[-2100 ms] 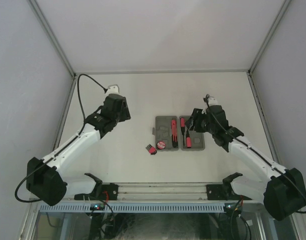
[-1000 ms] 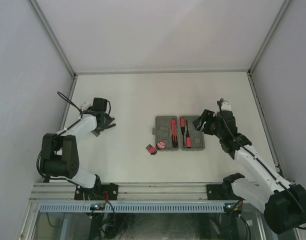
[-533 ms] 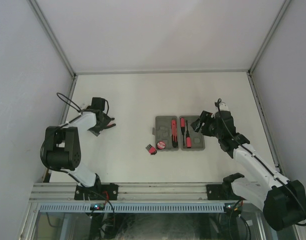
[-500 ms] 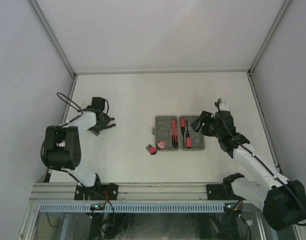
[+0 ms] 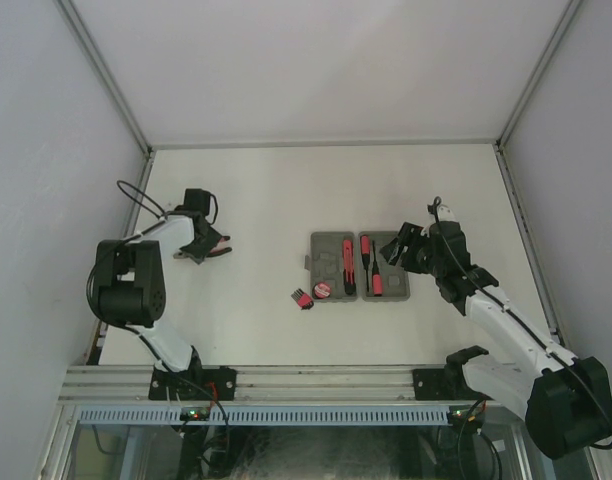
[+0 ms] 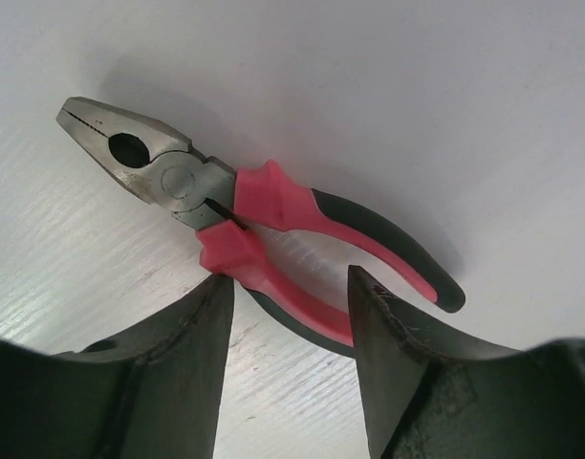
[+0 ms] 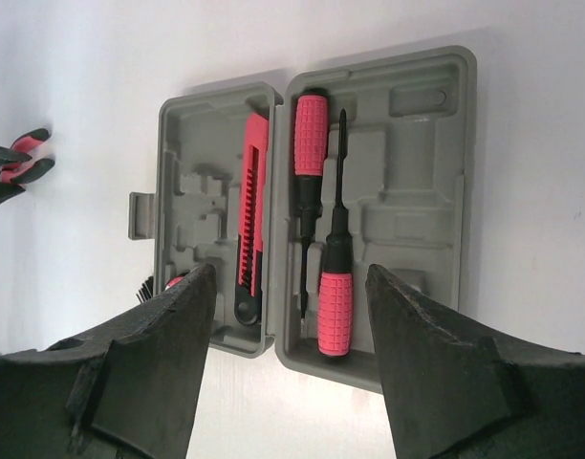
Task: Sort the tools into containers
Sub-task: Move the pliers to the center of the board.
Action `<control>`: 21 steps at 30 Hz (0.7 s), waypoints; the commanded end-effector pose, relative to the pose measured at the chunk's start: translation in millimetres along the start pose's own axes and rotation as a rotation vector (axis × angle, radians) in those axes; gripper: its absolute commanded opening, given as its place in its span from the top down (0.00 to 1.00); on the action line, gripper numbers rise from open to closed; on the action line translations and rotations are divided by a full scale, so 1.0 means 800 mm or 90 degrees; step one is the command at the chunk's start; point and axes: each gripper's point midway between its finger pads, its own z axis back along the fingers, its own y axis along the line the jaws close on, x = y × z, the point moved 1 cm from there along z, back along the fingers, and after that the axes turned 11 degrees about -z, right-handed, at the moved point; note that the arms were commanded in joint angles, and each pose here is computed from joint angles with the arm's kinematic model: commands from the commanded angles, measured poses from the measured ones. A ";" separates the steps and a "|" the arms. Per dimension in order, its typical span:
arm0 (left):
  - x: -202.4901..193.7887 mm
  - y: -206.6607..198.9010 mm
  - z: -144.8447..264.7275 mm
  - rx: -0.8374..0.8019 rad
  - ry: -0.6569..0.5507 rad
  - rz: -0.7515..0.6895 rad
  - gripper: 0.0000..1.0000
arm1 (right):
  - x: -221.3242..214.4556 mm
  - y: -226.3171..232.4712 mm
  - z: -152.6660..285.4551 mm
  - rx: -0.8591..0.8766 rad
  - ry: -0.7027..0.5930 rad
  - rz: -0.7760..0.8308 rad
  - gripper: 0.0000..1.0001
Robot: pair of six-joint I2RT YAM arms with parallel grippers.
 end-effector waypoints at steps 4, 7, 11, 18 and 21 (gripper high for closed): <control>0.020 -0.017 0.006 -0.028 -0.011 -0.007 0.57 | 0.010 0.008 -0.002 0.017 -0.021 -0.008 0.37; 0.018 -0.018 0.007 -0.033 -0.008 -0.019 0.67 | 0.010 0.007 -0.003 0.015 -0.021 -0.009 0.37; 0.016 -0.017 0.007 -0.037 -0.004 -0.035 0.80 | 0.009 0.006 -0.004 0.013 -0.018 -0.012 0.37; 0.012 -0.027 0.016 -0.053 -0.014 -0.095 0.98 | 0.008 0.007 -0.006 0.016 -0.015 -0.016 0.37; 0.006 -0.044 0.026 -0.068 -0.025 -0.145 1.00 | 0.008 0.007 -0.006 0.015 -0.015 -0.017 0.37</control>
